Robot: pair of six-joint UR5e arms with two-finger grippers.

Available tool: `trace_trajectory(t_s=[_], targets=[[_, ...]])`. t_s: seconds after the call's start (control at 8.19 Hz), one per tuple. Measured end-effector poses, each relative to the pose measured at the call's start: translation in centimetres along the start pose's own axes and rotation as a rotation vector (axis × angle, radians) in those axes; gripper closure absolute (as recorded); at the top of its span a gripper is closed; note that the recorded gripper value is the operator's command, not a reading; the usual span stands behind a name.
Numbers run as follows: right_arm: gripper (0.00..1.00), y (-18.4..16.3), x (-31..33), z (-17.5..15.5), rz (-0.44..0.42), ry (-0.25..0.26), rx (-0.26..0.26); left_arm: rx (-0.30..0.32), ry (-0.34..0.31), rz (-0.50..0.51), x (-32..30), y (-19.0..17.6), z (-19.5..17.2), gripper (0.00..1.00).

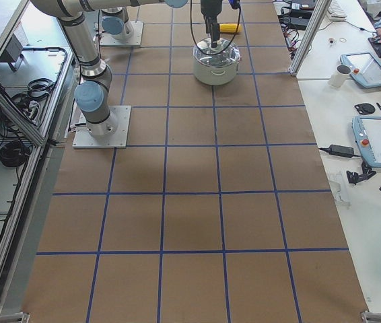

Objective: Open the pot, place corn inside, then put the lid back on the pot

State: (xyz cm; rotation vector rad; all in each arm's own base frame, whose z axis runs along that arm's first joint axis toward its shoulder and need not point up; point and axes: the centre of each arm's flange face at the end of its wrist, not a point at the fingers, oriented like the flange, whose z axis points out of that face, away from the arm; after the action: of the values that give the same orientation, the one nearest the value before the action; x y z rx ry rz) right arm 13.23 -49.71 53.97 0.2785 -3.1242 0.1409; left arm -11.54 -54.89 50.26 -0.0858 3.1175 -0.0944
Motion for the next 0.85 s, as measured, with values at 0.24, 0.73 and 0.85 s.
trace_trajectory(t_s=[0.24, 0.73, 0.85], targets=[[0.00, -0.1, 0.0, 0.1, 0.027, 0.010, 0.005, -0.001, -0.001, -0.001, 0.0, 0.0, 0.0, 0.00], [0.00, -2.3, -0.4, -0.3, 0.197, 0.028, 0.039, -0.006, -0.004, 0.143, -1.3, -1.0, 0.9, 0.00], [0.00, -3.3, -1.9, 0.3, 0.210, 0.025, 0.043, -0.008, -0.006, 0.162, -2.8, -1.8, 1.7, 0.00]])
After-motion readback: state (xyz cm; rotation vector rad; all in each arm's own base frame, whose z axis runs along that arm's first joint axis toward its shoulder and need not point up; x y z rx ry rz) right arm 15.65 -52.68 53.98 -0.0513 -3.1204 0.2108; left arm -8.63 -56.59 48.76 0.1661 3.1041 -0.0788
